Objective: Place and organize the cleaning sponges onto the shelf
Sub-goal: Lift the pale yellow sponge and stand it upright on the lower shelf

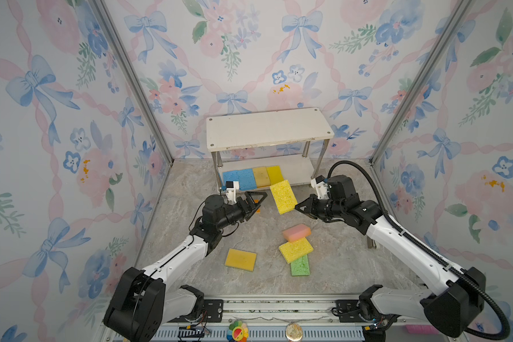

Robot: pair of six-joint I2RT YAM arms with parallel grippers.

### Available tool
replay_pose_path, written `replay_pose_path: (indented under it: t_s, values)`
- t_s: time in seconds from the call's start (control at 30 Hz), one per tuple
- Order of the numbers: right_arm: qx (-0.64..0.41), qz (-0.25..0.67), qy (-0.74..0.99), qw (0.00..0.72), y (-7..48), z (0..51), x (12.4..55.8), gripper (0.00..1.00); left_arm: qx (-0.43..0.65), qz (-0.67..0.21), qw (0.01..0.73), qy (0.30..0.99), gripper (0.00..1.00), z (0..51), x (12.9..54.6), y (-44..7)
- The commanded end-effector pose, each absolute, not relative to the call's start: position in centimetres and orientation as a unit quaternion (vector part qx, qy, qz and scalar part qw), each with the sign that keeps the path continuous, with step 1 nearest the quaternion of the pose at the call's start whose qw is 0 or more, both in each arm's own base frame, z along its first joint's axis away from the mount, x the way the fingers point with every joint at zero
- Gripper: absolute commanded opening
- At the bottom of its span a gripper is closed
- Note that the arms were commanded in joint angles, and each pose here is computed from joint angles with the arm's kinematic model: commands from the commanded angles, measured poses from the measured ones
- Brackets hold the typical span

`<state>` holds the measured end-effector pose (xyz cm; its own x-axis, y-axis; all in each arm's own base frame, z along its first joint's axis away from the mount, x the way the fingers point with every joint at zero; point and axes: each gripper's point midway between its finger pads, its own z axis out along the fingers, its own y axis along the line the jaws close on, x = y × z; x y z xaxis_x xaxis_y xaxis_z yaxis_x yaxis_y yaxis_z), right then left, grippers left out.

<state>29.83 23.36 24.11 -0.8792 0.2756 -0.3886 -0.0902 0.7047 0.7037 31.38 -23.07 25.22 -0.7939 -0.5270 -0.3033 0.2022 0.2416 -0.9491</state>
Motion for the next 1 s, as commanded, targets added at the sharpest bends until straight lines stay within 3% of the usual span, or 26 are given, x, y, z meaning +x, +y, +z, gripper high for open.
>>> replay_pose_path:
  t_s: [0.0,0.37,0.97]
  values:
    - [0.055,0.333,0.896,0.288,21.0,23.8,32.3,0.00,-0.118,-0.608,0.315,0.719,0.98,25.7,30.9,-21.9]
    - [0.000,0.215,0.906,0.364,19.4,21.5,41.3,0.00,-0.140,-0.594,0.322,0.724,0.98,25.1,28.8,-18.6]
    - [0.033,0.178,0.898,0.402,19.2,17.9,49.9,0.00,-0.162,-0.562,0.307,0.751,0.98,23.1,27.0,-16.5]
